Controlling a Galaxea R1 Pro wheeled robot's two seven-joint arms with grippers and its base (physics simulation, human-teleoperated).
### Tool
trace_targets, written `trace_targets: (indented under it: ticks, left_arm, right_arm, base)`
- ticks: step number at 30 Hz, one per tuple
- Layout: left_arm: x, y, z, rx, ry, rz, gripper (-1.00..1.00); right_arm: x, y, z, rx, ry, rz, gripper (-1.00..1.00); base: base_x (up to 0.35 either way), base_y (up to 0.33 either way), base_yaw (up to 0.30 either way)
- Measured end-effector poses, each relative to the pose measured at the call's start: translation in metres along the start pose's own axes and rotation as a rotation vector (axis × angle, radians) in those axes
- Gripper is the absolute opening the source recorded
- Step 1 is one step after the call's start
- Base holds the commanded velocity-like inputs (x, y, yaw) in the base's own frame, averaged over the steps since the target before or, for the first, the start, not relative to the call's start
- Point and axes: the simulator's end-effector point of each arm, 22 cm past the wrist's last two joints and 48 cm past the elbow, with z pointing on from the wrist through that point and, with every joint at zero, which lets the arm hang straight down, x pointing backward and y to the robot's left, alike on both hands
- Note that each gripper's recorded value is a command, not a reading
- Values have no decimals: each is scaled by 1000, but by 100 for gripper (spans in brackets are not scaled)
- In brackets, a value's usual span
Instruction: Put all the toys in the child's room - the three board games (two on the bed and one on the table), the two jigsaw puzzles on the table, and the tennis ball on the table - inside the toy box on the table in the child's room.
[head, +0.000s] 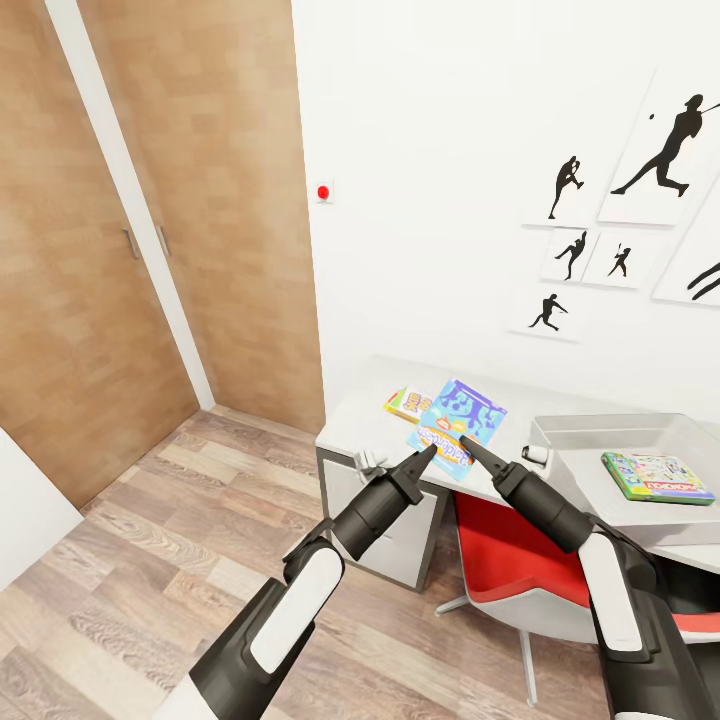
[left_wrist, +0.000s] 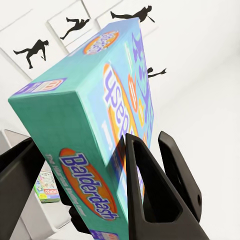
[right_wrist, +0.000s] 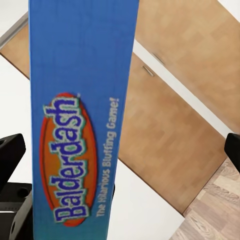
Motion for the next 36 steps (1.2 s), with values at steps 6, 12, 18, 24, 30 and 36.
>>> trace_targets:
  ticks: [6, 12, 18, 24, 30, 36]
  left_arm:
    - [0, 0, 0, -1, 0, 0, -100]
    - [1, 1, 0, -3, 2, 0, -100]
    - [1, 2, -1, -4, 3, -1, -100]
    - [1, 2, -1, -3, 4, -2, -100]
    - [1, 2, -1, -6, 6, -3, -100]
    - [1, 1, 0, -2, 7, -7, -100]
  right_arm:
    - [0, 0, 0, 0, 0, 0, 100]
    - [-1, 0, -1, 0, 2, -1, 100]
    - [-1, 0, -1, 0, 4, -1, 100]
    - [-1, 0, -1, 1, 4, -2, 100]
    - [-2, 1, -2, -4, 5, 3, -100]
    - [-2, 0, -2, 2, 3, -9, -100]
  base:
    - [0, 0, 0]
    - [0, 0, 0]
    - [0, 0, 0]
    - [0, 0, 0]
    - [0, 0, 0]
    - [0, 0, 0]
